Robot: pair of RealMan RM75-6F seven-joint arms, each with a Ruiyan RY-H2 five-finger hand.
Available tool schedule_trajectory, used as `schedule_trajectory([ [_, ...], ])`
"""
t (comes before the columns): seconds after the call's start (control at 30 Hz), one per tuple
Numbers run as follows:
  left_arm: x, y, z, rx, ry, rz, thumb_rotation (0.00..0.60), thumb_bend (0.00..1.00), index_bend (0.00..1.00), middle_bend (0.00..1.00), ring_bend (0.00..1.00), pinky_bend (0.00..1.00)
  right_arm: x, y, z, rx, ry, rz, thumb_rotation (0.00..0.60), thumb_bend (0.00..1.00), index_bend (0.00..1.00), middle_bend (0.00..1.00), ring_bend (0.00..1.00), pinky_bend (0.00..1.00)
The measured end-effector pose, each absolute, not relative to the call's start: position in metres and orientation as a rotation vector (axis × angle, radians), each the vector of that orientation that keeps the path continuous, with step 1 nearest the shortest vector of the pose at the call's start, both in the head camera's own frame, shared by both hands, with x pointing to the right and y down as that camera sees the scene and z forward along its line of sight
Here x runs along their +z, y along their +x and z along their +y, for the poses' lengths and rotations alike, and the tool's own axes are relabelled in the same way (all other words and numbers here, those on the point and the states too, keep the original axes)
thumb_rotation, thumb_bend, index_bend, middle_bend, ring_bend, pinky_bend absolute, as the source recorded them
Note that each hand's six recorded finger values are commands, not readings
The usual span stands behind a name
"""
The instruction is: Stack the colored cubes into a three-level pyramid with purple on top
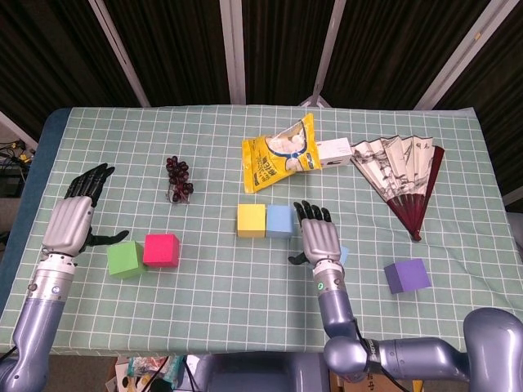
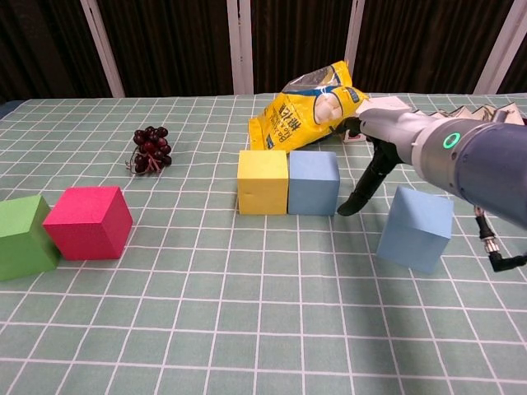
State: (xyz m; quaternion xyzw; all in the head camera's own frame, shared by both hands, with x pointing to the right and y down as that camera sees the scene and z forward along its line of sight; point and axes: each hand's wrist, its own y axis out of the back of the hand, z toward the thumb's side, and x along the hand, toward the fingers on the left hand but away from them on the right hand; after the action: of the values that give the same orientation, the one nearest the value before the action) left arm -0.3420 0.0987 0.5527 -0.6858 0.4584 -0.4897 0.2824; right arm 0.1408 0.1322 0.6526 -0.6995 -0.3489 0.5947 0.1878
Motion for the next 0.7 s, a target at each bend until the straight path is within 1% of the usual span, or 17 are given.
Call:
schedule_trajectory([
  [0.17, 0.552, -0.339, 0.099, -1.303, -1.845, 1.223, 0.6, 0.12, 0.0, 0.0, 0.0, 0.0, 0.65, 0.153, 0.141, 1.705, -1.93, -0.957, 0.6, 0.14, 0.0, 0.07, 0.0, 0.0],
  [0.7, 0.553, -0.338, 0.101, -1.307, -1.854, 1.217, 0.6, 0.12, 0.0, 0.0, 0.0, 0.0, 0.66, 0.209, 0.148, 1.871, -1.803, -0.916, 0.6, 0.14, 0.0, 0.07, 0.0, 0.0],
])
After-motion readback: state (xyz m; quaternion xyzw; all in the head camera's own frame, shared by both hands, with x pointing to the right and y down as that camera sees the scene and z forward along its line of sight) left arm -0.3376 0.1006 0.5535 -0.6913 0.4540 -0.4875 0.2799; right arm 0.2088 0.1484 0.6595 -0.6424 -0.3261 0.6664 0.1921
